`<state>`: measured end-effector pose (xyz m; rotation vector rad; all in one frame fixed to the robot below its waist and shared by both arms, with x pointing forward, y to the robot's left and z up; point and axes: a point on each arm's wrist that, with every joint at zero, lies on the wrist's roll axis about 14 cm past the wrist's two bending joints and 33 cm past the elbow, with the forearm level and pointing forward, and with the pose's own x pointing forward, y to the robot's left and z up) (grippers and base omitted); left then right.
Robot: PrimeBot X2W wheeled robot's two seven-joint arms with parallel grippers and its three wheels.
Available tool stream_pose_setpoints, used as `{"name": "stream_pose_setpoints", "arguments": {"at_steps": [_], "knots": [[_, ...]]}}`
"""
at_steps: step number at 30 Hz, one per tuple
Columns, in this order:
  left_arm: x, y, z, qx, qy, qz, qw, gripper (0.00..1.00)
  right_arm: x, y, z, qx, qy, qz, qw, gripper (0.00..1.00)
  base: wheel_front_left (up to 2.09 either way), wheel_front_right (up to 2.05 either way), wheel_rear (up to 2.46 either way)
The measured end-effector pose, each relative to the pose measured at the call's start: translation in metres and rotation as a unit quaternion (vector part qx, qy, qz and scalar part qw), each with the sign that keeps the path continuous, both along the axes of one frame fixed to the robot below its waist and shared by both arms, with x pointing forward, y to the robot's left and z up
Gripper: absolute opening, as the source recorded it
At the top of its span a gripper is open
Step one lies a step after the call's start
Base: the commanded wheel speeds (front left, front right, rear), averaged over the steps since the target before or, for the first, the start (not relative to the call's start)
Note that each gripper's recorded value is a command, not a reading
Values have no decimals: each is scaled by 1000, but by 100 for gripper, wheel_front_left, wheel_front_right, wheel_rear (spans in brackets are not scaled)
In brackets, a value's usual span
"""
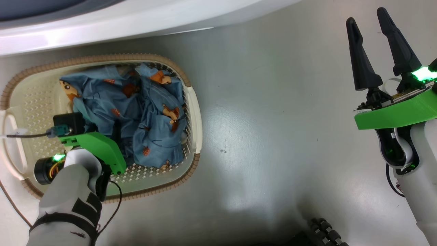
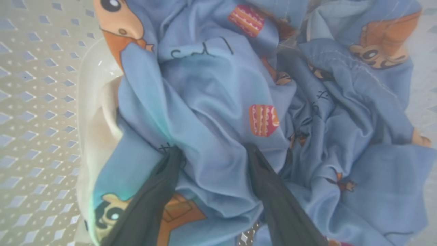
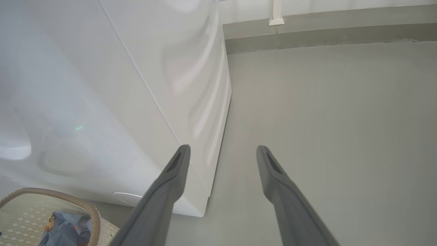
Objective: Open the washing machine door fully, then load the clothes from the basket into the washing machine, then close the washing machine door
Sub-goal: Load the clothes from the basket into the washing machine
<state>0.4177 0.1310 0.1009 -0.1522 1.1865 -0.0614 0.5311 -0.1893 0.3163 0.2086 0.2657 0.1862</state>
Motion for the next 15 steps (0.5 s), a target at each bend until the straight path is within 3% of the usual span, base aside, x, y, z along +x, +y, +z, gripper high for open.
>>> {"name": "stream_pose_setpoints", "arguments": {"at_steps": [6, 8, 9, 15], "knots": [[-4, -1, -7, 1, 22, -10, 1000, 100, -2, -2, -4, -3, 5, -1, 1000, 100, 0, 0, 0], [-3, -1, -7, 3, 22, -11, 1000, 25, -2, -3, -4, -4, 5, -1, 1000, 100, 0, 0, 0], [-2, 0, -7, 4, 21, -11, 1000, 0, -2, -3, -4, -4, 5, -1, 1000, 100, 0, 0, 0], [2, 0, -6, 2, 26, -5, 1000, 0, 1, -4, 3, -17, -4, 2, 1000, 100, 0, 0, 0]]}}
